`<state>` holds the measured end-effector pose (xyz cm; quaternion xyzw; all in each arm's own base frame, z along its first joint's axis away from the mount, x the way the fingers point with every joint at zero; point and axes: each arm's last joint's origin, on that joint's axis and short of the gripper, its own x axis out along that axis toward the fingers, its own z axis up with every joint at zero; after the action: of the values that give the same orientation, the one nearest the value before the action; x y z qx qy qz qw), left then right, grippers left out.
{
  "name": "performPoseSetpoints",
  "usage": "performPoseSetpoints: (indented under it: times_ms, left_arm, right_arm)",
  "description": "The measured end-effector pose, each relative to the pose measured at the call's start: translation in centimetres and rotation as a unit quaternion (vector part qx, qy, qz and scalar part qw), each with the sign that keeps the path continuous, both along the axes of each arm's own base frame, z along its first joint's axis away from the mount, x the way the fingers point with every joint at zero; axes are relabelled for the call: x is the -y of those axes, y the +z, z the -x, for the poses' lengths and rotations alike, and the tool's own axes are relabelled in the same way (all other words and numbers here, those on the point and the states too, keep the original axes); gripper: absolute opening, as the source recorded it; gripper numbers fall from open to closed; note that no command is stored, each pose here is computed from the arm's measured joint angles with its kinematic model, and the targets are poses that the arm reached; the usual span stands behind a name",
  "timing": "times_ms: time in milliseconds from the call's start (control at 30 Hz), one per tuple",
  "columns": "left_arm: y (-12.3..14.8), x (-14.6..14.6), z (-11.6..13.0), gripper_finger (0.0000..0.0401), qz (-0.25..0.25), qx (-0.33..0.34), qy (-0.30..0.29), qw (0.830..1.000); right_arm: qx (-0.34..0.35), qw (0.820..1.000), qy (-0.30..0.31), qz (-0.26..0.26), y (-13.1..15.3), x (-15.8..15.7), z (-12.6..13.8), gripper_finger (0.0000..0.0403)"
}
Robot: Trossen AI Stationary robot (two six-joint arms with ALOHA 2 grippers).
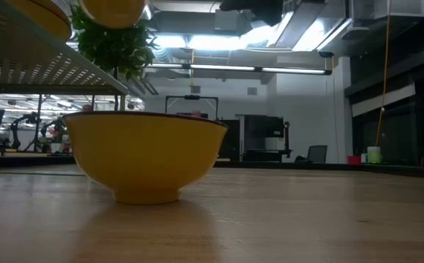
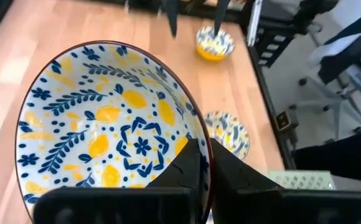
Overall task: Pick & Place Mini bowls
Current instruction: Stack the patterned bowl on top of the patterned bowl on the shelf
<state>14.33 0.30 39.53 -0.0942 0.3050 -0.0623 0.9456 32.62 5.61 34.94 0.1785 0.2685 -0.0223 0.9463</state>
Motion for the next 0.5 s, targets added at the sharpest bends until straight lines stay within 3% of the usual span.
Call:
performPoseSetpoints:
  times_ms: [500]
  left_arm:
    - [-1.7, 0.7, 0.7, 0.0005, -0.028, -0.121, 0.034, 0.992]
  right_arm:
    - [-0.026, 0.999, -0.042, -0.001, -0.4, 0.2, 0.3, 0.0255]
